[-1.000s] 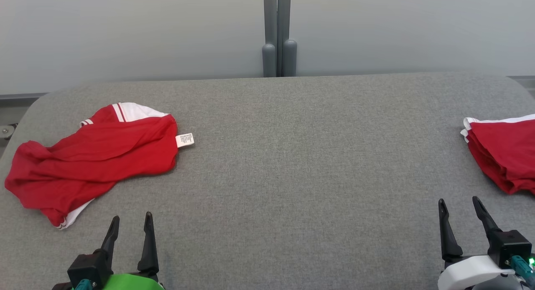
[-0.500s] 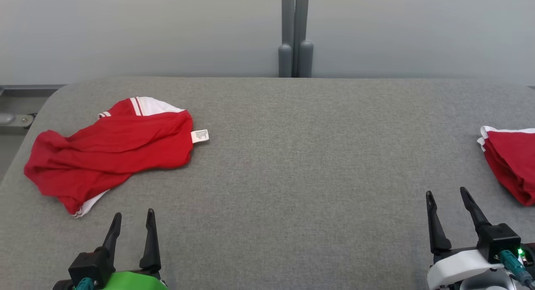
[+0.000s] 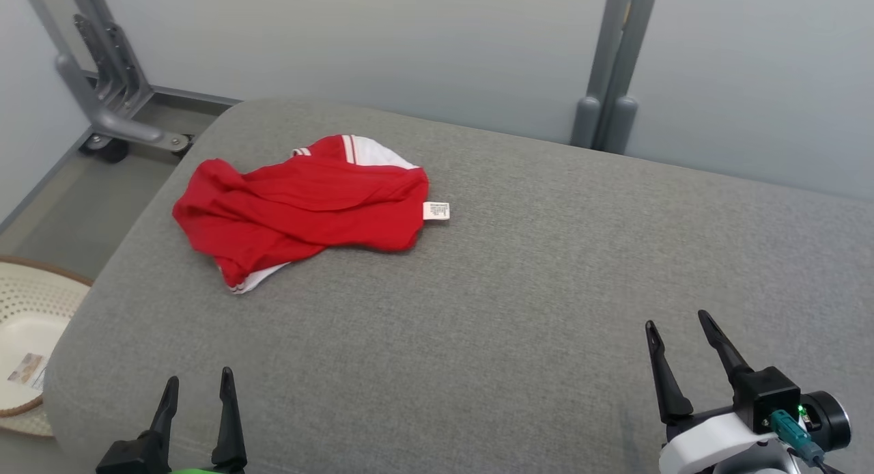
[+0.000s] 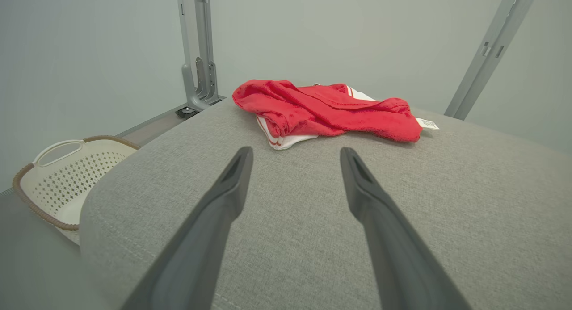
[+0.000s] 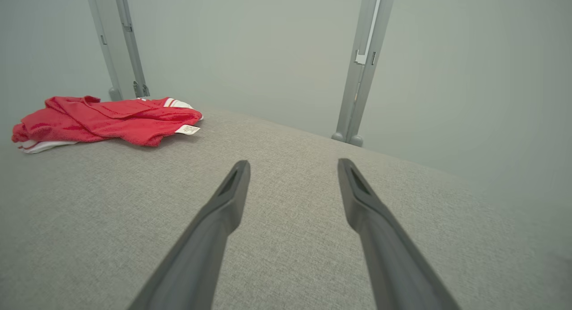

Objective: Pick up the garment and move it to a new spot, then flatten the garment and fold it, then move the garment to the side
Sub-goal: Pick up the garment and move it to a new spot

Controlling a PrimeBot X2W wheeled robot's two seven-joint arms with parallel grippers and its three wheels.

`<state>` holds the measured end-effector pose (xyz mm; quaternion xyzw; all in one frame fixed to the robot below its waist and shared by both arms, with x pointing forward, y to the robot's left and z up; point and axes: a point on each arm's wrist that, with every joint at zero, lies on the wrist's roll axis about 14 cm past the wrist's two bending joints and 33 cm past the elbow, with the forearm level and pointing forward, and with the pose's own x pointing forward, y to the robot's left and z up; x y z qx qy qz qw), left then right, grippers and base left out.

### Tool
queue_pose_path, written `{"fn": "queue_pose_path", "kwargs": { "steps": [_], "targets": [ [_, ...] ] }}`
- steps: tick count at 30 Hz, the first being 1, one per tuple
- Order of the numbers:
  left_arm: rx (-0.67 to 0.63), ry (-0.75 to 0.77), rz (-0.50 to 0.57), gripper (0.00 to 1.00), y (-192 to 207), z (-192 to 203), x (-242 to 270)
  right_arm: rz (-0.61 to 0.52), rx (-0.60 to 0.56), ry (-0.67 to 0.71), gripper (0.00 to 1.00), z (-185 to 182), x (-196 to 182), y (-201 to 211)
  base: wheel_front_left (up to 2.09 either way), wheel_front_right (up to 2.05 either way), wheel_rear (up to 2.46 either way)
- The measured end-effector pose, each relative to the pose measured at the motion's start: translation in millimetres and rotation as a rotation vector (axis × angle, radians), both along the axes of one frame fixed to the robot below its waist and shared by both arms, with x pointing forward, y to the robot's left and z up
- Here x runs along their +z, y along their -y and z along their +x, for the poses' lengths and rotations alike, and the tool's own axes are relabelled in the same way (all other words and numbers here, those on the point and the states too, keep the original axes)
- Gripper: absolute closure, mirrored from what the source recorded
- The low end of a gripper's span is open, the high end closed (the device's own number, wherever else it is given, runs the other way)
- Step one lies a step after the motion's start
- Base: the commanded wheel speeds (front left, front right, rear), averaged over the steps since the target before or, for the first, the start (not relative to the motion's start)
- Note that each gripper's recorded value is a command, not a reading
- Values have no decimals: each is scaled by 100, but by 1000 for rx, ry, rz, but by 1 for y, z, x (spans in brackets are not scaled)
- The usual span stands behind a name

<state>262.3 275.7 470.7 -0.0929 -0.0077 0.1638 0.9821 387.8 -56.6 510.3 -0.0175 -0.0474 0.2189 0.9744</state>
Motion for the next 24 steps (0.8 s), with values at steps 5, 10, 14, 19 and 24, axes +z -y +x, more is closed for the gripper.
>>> {"fn": "queue_pose_path", "kwargs": {
  "steps": [5,10,14,19,24],
  "targets": [
    [110,12,-3,0,-23,-34,1,-1,131,2,0,-3,2,-45,0,0,0],
    [158,33,-7,0,-33,-47,6,18,177,-2,0,-4,4,-62,0,0,0],
    [142,49,-22,0,-31,-37,10,30,178,9,0,0,8,-64,0,0,0],
    [88,92,-14,0,-31,10,32,35,169,63,0,22,22,-63,0,0,0],
    [31,46,-38,0,-38,72,46,27,159,97,0,54,23,-56,0,0,0]
  ]
}}
